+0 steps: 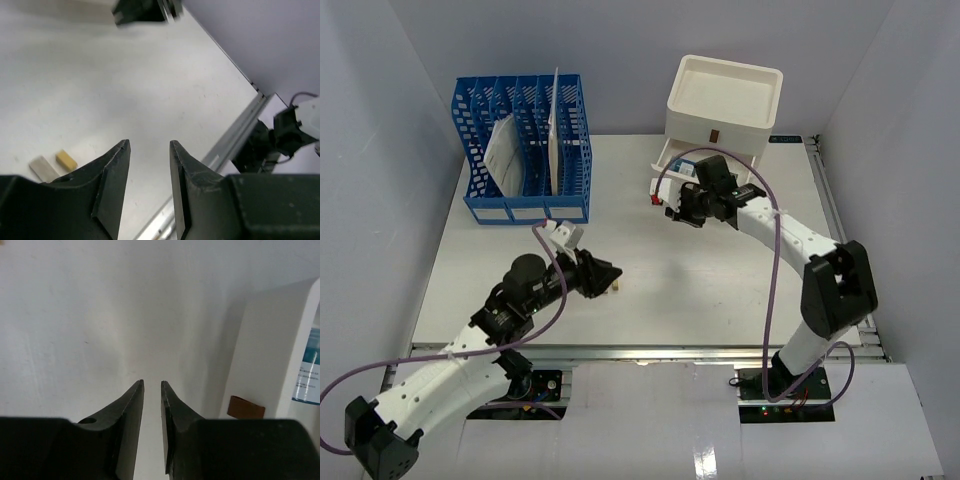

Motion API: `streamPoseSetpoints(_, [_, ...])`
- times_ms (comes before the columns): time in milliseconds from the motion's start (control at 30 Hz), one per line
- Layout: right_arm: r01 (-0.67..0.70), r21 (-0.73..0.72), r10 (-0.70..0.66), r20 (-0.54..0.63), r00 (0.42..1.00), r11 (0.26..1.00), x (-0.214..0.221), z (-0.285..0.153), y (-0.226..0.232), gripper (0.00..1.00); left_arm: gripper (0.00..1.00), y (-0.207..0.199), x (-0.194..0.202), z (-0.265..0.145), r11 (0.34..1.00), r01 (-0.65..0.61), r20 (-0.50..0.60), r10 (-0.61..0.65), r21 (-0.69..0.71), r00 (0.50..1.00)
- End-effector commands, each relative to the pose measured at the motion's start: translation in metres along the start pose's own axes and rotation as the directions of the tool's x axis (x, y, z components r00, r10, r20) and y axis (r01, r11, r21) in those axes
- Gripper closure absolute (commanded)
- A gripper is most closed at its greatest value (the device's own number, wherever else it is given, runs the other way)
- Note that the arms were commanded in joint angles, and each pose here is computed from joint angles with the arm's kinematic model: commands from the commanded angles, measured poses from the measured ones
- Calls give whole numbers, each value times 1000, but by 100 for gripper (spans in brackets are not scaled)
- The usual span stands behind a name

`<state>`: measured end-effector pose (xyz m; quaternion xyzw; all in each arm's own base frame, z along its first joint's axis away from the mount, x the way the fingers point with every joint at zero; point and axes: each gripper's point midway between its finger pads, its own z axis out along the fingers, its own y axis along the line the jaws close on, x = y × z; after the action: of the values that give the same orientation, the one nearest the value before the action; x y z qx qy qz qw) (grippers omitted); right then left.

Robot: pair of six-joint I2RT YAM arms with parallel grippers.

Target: Organize the desk

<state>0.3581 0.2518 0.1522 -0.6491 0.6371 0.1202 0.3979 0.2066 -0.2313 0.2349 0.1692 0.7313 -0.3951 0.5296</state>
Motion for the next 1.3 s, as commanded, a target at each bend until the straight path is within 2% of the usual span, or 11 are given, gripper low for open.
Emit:
streamPoseSetpoints(0, [92, 186, -46, -237, 970, 978, 19, 6, -76, 73, 49, -20, 14, -28, 968, 243, -12, -242, 68, 970])
streamPoseSetpoints(167, [59, 439, 108, -345, 932, 897, 35, 15, -150, 66, 43, -14, 21, -42, 962, 270, 20, -271, 49, 962])
streamPoseSetpoints(333, [115, 669, 145, -320, 936, 734, 31, 0, -200, 43, 39, -11, 25, -48, 961, 276, 26, -277, 32, 961])
streamPoseSetpoints(533, [180, 651, 109, -378, 920, 737, 39, 3, -203, 31, 38, -9, 28, -46, 958, 287, 26, -287, 25, 957])
streamPoseSetpoints(633, [174, 533, 62, -396, 916, 828, 42, 6, -181, 37, 38, -10, 26, -44, 957, 287, 28, -288, 32, 957])
streamPoseSetpoints(700, [164, 390, 15, -417, 909, 906, 48, 8, -151, 47, 38, -10, 25, -44, 958, 284, 32, -285, 35, 958])
streamPoseSetpoints(767, [153, 298, -3, -448, 894, 942, 60, 5, -128, 58, 38, -10, 23, -43, 959, 282, 35, -283, 34, 959])
streamPoseSetpoints(800, [155, 262, -17, -462, 887, 953, 67, 3, -114, 71, 38, -10, 22, -43, 959, 280, 38, -281, 36, 959])
streamPoseSetpoints(933, [171, 191, -46, -528, 848, 967, 94, -11, -87, 83, 38, -11, 23, -40, 959, 280, 32, -282, 40, 959])
streamPoseSetpoints(1133, [127, 196, 15, -594, 805, 972, 131, -39, -86, 84, 38, -11, 25, -37, 957, 285, 29, -287, 47, 958])
streamPoseSetpoints(1267, [179, 382, 127, -652, 748, 906, 160, -62, -134, 72, 38, -12, 26, -35, 956, 289, 23, -291, 55, 957])
